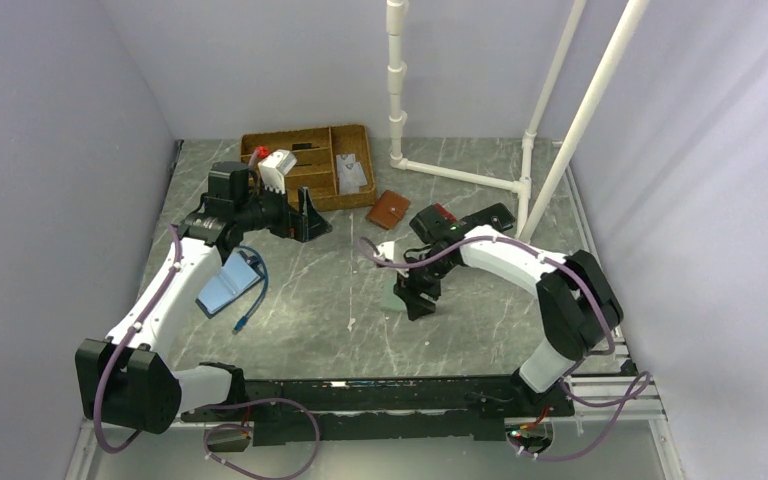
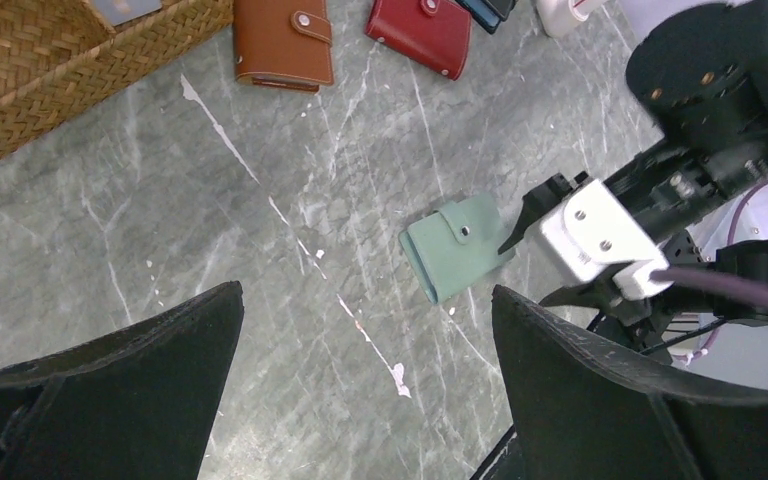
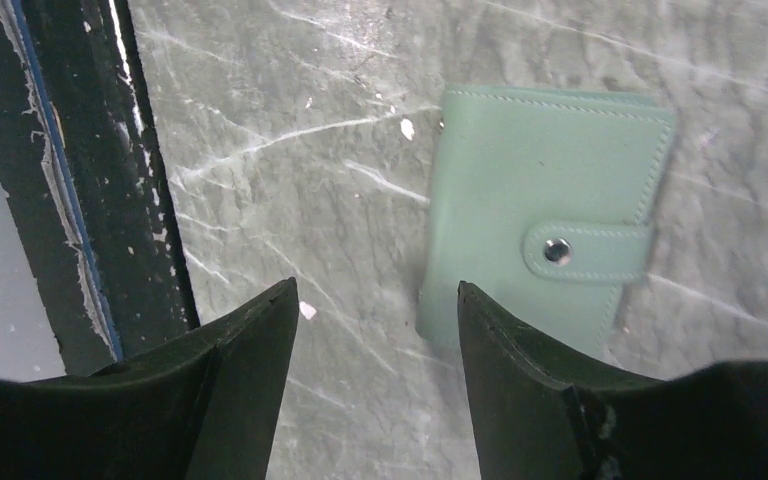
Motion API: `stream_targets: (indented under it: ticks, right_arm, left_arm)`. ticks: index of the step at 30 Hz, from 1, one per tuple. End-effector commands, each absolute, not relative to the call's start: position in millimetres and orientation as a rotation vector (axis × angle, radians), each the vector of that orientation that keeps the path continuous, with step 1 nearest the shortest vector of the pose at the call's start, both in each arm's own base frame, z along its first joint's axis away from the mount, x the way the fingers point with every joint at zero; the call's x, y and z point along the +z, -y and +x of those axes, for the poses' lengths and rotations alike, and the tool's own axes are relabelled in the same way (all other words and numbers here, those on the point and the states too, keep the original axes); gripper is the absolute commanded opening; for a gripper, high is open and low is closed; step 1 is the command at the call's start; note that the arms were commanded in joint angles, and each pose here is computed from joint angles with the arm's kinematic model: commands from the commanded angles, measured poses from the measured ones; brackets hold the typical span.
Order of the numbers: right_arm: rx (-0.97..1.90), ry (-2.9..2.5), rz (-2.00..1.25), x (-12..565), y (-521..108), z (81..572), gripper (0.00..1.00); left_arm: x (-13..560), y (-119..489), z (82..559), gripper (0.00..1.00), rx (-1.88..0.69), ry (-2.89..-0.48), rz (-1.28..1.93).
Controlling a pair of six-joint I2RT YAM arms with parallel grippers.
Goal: Take the credit cards out of the card holder
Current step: Move the card holder to the center of the board.
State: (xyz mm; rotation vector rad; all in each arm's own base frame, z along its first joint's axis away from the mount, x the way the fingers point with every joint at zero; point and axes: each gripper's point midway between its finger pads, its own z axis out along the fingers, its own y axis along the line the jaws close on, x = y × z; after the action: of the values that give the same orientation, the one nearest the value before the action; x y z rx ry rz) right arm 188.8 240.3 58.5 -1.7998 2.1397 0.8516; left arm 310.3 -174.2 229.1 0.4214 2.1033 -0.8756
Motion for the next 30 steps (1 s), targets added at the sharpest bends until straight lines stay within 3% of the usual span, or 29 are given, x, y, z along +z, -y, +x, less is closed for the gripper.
stream_targets:
  ticks: [1, 6, 11, 21, 27, 30]
  right_arm:
    - [0.917, -2.001, -1.747, 98, -241, 201, 0.62]
    - [0.846, -2.028, -1.627, 100, -233, 222, 0.63]
    - [0.785, -2.072, -1.517, 94, -232, 240, 0.63]
    - [0.652, -2.249, -1.38, 62, -224, 263, 0.6]
    - [0.678, -2.312, -1.359, 54, -216, 262, 0.48]
    - [0.705, -2.345, -1.338, 50, -212, 262, 0.43]
  left_arm:
    - [238, 180, 310, 1.0, -0.932, -2.052, 0.442]
    - [242, 190, 303, 0.99, -1.077, -2.064, 0.349]
    - [215, 202, 283, 0.98, -1.287, -2.143, 0.041]
    - [146, 250, 233, 0.9, -1.293, -2.233, -0.374]
    - [108, 286, 224, 0.81, -1.245, -2.377, -0.451]
    - [98, 300, 224, 0.72, -1.268, -2.415, -0.474]
